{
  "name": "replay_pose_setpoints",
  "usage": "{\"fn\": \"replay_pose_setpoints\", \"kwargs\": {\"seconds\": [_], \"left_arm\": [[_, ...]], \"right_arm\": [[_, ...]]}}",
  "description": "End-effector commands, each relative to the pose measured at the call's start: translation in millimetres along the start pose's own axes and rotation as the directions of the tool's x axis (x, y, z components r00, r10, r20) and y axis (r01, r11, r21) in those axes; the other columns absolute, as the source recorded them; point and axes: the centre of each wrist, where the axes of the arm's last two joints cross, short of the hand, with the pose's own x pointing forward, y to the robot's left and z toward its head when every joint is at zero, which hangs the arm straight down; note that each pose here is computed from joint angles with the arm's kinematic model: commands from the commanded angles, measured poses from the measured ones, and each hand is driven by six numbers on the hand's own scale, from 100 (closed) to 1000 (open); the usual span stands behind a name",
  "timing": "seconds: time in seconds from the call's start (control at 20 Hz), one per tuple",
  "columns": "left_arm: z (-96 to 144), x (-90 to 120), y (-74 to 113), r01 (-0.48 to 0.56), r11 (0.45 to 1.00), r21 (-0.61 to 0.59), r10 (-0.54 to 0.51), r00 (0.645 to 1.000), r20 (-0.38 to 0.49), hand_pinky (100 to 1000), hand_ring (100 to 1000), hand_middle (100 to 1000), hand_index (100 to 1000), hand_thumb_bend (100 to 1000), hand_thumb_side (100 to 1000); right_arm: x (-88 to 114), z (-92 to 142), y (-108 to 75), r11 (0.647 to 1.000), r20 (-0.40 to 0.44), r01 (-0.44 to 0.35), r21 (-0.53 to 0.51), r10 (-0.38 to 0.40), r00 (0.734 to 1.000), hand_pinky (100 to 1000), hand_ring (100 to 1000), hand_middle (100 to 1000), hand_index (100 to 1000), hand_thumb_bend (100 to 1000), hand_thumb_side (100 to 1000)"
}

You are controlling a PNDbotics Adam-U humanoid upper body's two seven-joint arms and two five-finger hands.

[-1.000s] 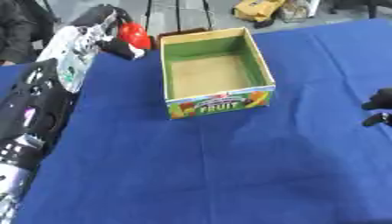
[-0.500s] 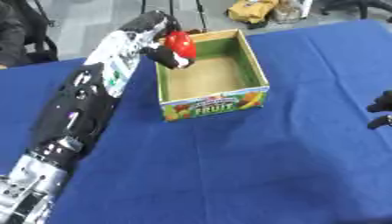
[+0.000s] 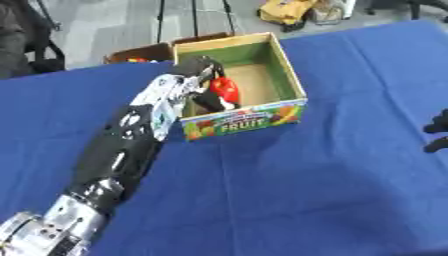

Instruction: Pick up objects on the table and place them in the box.

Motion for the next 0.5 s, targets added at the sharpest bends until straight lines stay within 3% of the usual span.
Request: {"fn": "replay_pose_setpoints", "kwargs": {"seconds": [0.05, 0.25, 0.3, 0.35, 0.5], "left_arm": [[0, -2, 7.9, 0.001, 0.997, 0.074, -0.002, 1.000, 0.009, 628, 526, 530, 756, 1000, 723], [6, -3, 24.7, -0.014, 0.966, 0.258, -0.002, 0.998, 0.060, 728, 592, 572, 778, 1000, 841], [10, -3, 34.3, -0.039, 0.946, 0.321, 0.011, 0.996, 0.086, 732, 594, 571, 778, 1000, 965], [15, -2, 44.4, -0.073, 0.921, 0.383, 0.030, 0.993, 0.117, 737, 597, 572, 777, 1000, 848], [37, -4, 74.2, -0.225, 0.819, 0.528, 0.105, 0.963, 0.248, 746, 597, 570, 772, 1000, 824]], "right_arm": [[7, -3, -1.7, 1.000, 0.027, -0.009, 0.002, 0.009, 1.000, 483, 637, 593, 675, 100, 844], [6, -2, -2.6, 1.000, 0.021, -0.009, -0.005, 0.009, 1.000, 483, 637, 593, 675, 100, 844], [5, -1, -2.9, 1.000, 0.018, -0.009, -0.007, 0.009, 1.000, 482, 637, 593, 675, 100, 836], [4, -1, -3.2, 1.000, 0.015, -0.009, -0.010, 0.009, 1.000, 483, 637, 593, 675, 100, 844], [2, 2, -4.0, 1.000, 0.005, -0.008, -0.019, 0.008, 1.000, 483, 637, 593, 675, 100, 843]]}}
